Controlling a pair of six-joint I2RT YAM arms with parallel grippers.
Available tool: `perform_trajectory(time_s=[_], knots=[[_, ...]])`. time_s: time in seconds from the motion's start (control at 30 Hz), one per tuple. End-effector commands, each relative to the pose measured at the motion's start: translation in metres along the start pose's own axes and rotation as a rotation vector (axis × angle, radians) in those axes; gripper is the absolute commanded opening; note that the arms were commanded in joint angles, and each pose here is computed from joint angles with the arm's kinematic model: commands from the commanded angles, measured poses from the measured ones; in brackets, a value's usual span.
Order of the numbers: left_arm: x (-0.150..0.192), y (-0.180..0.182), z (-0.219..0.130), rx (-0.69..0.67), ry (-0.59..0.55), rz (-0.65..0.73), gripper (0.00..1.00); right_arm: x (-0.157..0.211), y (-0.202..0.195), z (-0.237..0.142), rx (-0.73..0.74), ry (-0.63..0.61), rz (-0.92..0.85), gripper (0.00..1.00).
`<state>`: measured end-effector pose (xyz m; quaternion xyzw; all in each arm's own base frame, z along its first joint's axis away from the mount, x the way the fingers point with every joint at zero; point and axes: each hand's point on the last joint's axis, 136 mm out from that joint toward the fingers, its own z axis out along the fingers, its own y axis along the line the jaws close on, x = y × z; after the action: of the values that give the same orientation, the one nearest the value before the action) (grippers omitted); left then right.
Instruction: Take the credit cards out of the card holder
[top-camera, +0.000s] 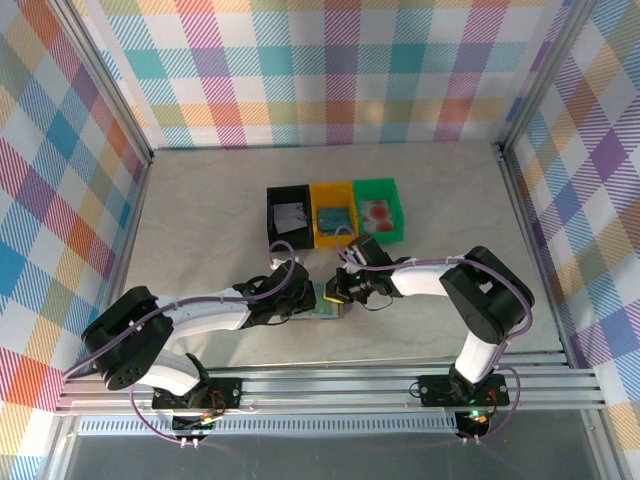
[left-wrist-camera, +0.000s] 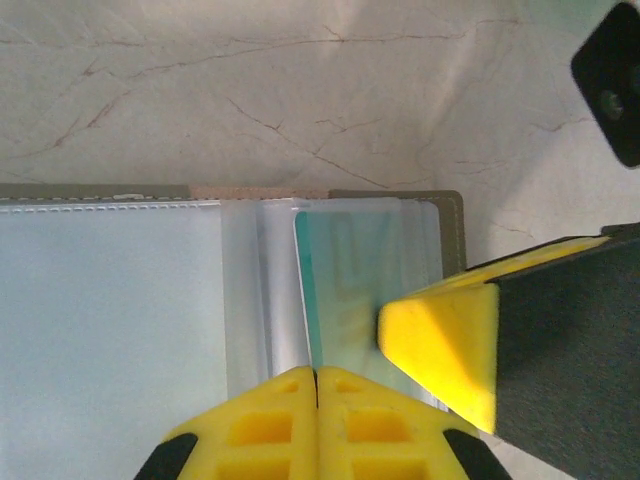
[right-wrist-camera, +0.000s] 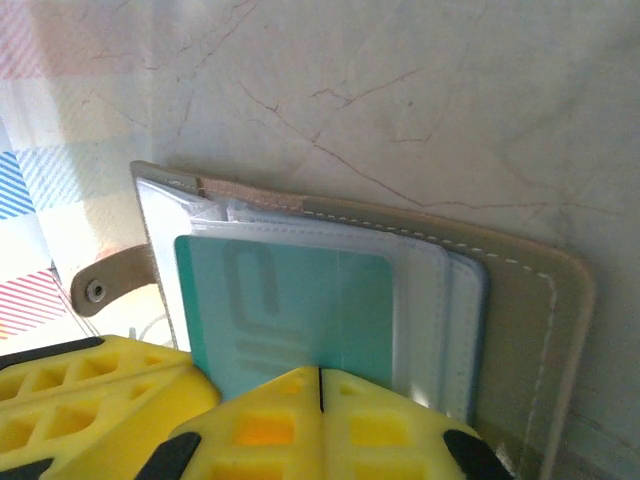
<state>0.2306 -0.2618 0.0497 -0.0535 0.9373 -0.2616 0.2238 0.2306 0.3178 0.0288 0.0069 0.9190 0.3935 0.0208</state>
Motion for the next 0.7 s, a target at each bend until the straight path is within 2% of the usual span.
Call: perform_trajectory(time_s=[0.0, 0.47, 0.67], knots=[[-0.007, -0.006, -0.012, 0.028, -0.049, 0.027, 0.0, 0.008, -0.022, 0.005, 0.084, 0.024, 0.048, 0.02], [-0.013, 0.011, -0.034, 0.023, -0.098, 0.021, 0.0, 0.007, -0.023, 0.008, 0.095, 0.033, 0.055, 0.0], [-0.032, 0.019, -0.06, 0.03, -0.157, 0.017, 0.0, 0.008, -0.019, 0.005, 0.076, 0.03, 0.036, 0.0]])
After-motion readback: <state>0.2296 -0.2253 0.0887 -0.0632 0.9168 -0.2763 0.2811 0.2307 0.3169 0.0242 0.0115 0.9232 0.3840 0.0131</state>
